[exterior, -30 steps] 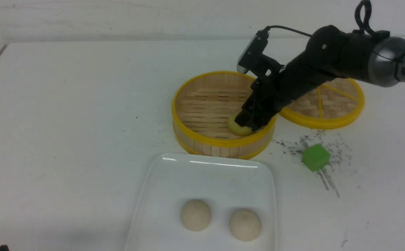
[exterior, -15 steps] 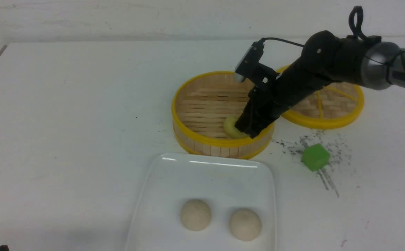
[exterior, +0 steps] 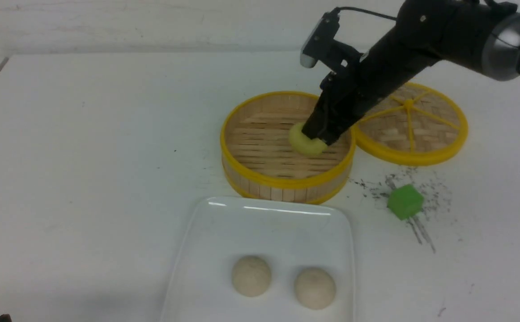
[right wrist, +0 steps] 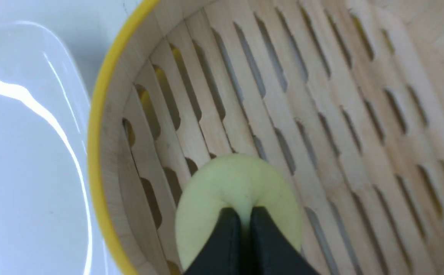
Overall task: Put the steamed buns into the plate on the white tablecloth.
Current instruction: 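Move the steamed bun from the bamboo steamer onto the white plate with the right gripper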
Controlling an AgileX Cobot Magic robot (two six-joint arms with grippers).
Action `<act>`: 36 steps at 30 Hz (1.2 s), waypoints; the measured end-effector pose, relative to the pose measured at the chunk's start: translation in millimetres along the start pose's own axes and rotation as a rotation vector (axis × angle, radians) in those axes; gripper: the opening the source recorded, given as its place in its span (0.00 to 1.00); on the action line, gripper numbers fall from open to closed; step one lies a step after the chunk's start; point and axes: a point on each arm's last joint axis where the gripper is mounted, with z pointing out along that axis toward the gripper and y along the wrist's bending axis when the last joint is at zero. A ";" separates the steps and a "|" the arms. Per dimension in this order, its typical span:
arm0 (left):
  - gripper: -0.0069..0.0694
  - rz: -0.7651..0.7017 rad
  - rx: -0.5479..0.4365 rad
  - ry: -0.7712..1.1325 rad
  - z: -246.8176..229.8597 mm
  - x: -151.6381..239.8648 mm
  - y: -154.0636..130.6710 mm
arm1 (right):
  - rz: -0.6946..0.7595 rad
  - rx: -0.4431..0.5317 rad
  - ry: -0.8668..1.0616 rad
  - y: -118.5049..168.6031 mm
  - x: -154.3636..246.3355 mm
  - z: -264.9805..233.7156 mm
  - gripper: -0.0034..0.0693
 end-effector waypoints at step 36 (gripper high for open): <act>0.41 0.000 0.000 0.000 0.0 0.0 0.0 | 0.076 -0.281 0.243 93.5 10.1 -44.4 0.07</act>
